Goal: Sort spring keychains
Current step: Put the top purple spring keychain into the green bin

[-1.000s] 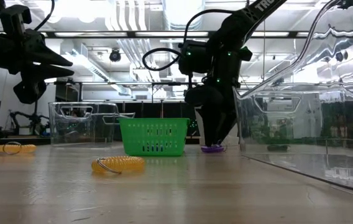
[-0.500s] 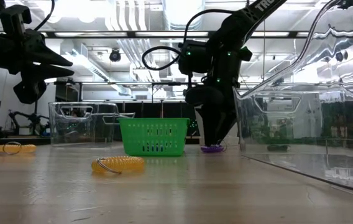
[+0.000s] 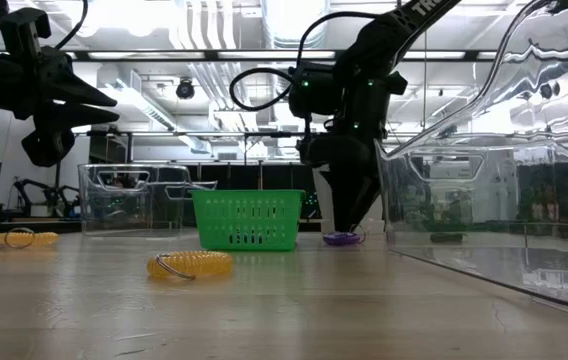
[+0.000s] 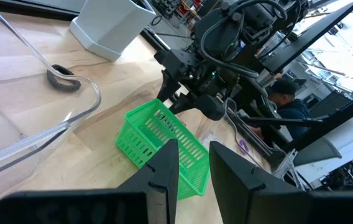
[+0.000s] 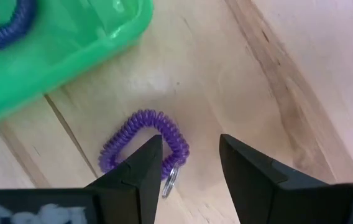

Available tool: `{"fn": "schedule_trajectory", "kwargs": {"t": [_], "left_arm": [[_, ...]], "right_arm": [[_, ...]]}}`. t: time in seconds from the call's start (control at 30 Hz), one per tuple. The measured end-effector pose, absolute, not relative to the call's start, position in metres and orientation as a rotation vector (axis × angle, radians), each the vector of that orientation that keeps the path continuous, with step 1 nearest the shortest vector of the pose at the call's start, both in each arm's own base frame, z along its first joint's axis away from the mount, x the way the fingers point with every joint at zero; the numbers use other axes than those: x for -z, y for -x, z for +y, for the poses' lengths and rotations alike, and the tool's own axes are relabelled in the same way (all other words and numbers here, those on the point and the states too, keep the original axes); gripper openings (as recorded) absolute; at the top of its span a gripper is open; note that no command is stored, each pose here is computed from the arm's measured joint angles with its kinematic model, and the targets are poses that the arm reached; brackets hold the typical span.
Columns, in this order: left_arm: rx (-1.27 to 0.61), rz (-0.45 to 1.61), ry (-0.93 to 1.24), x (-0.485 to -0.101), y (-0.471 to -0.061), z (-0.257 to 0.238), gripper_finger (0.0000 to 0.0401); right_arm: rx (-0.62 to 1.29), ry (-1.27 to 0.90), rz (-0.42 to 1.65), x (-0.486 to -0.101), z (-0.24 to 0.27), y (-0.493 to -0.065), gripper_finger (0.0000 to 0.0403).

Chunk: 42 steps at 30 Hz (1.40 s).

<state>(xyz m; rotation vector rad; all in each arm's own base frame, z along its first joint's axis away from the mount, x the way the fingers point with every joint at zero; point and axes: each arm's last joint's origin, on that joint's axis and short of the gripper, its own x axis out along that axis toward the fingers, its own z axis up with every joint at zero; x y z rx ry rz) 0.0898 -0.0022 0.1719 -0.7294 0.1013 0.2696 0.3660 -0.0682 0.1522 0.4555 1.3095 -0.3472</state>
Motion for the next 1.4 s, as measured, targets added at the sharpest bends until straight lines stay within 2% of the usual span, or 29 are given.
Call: {"fn": "schedule_trajectory", "kwargs": {"t": [0.43,0.73,0.87,1.03,1.3,1.4], "left_arm": [[-0.270,0.101,0.730,-0.172,-0.090,-0.002,0.0083],[-0.270,0.101,0.730,-0.172,-0.090,-0.002,0.0083],[-0.271,0.101,0.733,-0.172,-0.090,-0.002,0.0083],[-0.270,0.101,0.733,-0.172,-0.090,-0.002,0.0083],[-0.270,0.100,0.734,-0.172,-0.090,-0.002,0.0083],[-0.271,0.101,0.732,-0.172,-0.090,-0.002,0.0083]], "right_arm": [[0.344,-0.447,1.322,-0.151,-0.068,-0.365,0.0155],[0.354,-0.447,1.366,-0.135,-0.068,-0.367,0.0155],[0.425,-0.461,1.354,-0.135,-0.068,-0.367,0.0151],[0.480,-0.473,1.340,-0.137,-0.068,-0.366,0.0121],[0.495,-0.470,1.339,-0.137,-0.069,-0.366,0.0024],[0.502,-0.483,1.329,-0.139,-0.069,-0.365,0.0017]]}}
